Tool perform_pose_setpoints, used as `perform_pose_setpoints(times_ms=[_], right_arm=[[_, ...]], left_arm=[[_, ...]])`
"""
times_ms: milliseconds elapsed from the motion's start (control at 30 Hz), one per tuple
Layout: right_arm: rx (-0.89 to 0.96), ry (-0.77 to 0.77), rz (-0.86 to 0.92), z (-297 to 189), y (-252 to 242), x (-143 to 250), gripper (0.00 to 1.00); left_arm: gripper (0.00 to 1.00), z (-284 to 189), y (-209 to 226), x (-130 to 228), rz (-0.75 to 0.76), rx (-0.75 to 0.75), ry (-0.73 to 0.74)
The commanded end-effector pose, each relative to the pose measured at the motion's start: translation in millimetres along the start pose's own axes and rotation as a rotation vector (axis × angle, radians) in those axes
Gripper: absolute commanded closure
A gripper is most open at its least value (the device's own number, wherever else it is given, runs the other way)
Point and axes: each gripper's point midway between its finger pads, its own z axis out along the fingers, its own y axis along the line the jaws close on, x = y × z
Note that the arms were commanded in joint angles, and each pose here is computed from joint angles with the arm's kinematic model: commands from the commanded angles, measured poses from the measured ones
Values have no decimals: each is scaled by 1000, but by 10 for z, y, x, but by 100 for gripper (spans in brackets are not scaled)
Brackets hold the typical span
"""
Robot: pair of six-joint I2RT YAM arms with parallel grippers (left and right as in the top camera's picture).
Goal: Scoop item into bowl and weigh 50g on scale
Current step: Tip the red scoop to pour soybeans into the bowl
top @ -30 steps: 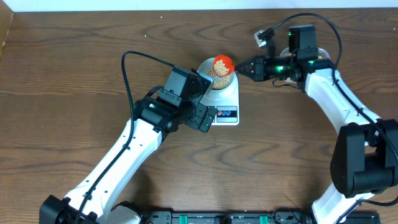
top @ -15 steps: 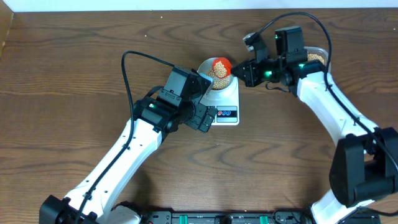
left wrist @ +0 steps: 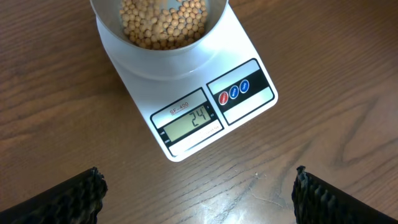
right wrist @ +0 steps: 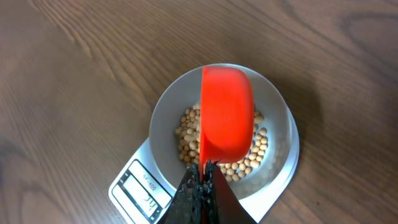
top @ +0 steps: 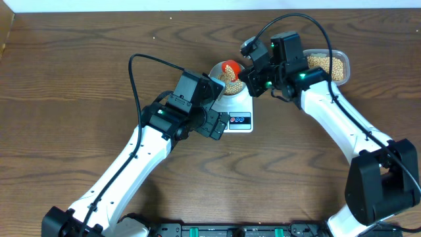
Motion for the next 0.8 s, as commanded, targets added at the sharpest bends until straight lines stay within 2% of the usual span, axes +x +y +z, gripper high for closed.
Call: perform_pose_setpoints(times_ms=[0,767], right_arm=[[38,-14,-78,-51,16,-65,99],[34,-21,-147,-41,46,-87,99]], left_arm=[[2,-32,0,-19,3,6,-11],[2,-32,0,-19,3,6,-11]])
